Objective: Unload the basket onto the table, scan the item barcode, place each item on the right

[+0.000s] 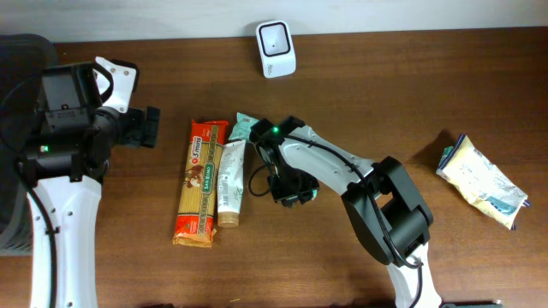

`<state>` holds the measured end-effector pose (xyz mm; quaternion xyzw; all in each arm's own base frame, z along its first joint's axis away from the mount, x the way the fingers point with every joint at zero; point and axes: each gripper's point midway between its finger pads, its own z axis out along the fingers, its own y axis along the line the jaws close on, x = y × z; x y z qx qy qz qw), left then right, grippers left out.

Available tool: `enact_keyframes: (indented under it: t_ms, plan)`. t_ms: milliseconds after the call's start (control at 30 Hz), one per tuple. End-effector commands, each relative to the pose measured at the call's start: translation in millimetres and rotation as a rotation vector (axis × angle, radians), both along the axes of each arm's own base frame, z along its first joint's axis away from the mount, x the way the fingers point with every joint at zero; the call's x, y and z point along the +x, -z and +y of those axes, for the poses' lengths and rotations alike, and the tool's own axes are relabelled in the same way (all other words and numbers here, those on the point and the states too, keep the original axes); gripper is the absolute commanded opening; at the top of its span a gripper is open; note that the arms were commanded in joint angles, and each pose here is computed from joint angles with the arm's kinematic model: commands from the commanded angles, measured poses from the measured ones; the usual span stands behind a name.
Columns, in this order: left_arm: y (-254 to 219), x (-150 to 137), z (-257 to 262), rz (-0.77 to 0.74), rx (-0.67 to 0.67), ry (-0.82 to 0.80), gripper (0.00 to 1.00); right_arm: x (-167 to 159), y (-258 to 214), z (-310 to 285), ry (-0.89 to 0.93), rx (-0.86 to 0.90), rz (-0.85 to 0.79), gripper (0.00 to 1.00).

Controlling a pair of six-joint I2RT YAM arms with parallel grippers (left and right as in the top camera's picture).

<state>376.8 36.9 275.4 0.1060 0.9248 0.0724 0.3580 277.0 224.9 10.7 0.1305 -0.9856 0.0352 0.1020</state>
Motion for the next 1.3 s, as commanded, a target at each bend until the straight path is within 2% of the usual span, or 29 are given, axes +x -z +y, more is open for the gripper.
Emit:
enact_keyframes:
  t_ms: [0,133,167,200,300,367,400,433,500,600,667,700,867,1000,1267]
  plan:
    - [-3.4,1.3,-0.8,-0.011,0.004,0.016,0.99,28.6,1.8,-9.9,-0.028,-0.037,-0.121,0.27]
    - [-3.3,1.2,-0.8,-0.011,0.003,0.016,0.99,60.7,1.8,-20.3,0.006,0.029,-0.175,0.25]
    - [-3.3,1.2,-0.8,-0.011,0.003,0.016,0.99,61.9,-5.8,-9.5,-0.017,0.130,-0.140,0.23]
    - [-3.3,1.2,-0.8,-0.011,0.003,0.016,0.99,63.1,-13.2,-6.1,-0.024,0.159,-0.135,0.22]
    - [-3.3,1.2,-0.8,-0.011,0.003,0.016,0.99,68.3,-46.3,-0.7,-0.002,0.198,-0.168,0.21]
    - [-3.3,1.2,-0.8,-0.011,0.003,0.016,0.99,69.5,-45.8,-16.0,0.110,0.119,-0.181,0.15]
    - [-3.3,1.2,-0.8,-0.011,0.003,0.016,0.99,71.4,-44.5,-34.7,0.228,0.029,-0.203,0.16]
    - [-3.3,1.2,-0.8,-0.011,0.003,0.016,0.99,72.9,-45.0,-47.6,0.318,-0.022,-0.215,0.23]
    - [-3.3,1.2,-0.8,-0.011,0.003,0.016,0.99,85.5,-44.3,-44.5,0.399,0.046,-0.226,0.32]
    - [-3.3,1.2,-0.8,-0.011,0.003,0.016,0.99,116.2,-46.5,-16.1,0.401,0.193,-0.317,0.32]
    - [-3.3,1.2,-0.8,-0.011,0.003,0.016,0.99,125.3,-42.8,2.5,0.375,0.235,-0.358,0.31]
    - [-3.3,1.2,-0.8,-0.011,0.003,0.016,0.99,124.1,-39.1,8.4,0.363,0.238,-0.358,0.28]
    - [-3.3,1.2,-0.8,-0.011,0.003,0.016,0.99,111.0,-13.7,3.0,0.352,0.168,-0.298,0.28]
    - [-3.3,1.2,-0.8,-0.011,0.003,0.016,0.99,109.1,-12.3,-5.5,0.351,0.123,-0.302,0.28]
    - [-3.3,1.2,-0.8,-0.011,0.003,0.016,0.99,84.7,-11.0,-30.6,0.332,-0.005,-0.229,0.29]
